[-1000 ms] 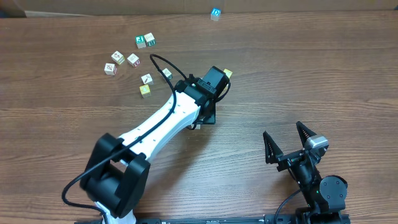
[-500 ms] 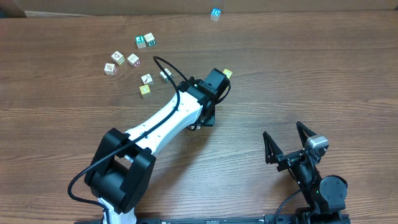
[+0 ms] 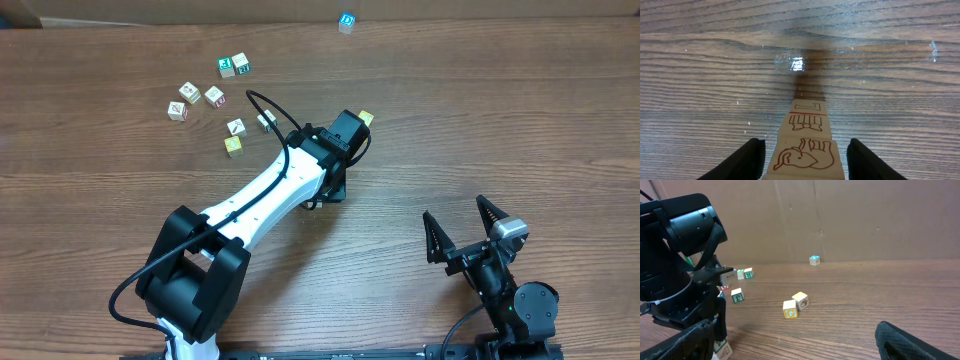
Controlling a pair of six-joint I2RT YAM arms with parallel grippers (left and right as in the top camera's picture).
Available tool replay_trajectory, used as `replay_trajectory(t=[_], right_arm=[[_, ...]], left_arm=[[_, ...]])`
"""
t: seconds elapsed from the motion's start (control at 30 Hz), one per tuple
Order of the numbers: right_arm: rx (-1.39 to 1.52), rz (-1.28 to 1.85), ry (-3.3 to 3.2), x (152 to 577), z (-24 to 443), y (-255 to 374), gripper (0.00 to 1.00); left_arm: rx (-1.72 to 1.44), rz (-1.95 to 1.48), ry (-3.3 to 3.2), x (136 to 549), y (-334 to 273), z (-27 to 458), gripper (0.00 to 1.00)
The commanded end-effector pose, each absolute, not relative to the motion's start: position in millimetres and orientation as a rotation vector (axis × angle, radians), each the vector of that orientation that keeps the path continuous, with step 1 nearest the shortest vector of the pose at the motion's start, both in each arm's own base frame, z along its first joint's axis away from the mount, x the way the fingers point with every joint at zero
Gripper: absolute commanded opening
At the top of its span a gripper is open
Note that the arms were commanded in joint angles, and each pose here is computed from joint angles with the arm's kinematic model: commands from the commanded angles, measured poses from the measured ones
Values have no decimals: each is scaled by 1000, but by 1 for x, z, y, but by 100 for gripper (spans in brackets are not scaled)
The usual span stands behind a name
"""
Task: Form a tower
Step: 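Open the left gripper and release the 'C' block on the tower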
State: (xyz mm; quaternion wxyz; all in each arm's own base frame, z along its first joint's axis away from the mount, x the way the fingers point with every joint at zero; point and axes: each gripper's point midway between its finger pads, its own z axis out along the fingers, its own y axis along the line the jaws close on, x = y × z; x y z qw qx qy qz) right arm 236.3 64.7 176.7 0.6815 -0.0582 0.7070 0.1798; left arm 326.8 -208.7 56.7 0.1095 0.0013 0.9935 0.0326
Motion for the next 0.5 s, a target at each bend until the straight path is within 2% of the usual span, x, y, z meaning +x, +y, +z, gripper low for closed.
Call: replay_trajectory(t=[0.0, 0.33, 0.47], right_arm=[[-126, 402, 1582, 237, 175, 64, 100], [-126, 402, 1582, 237, 175, 64, 100], [-126, 402, 1582, 237, 175, 64, 100]], left_arm=[[-17, 100, 2928, 324, -210, 53, 49], [-50, 98, 2929, 322, -208, 45, 48], [-50, 94, 2926, 323, -209, 45, 39]])
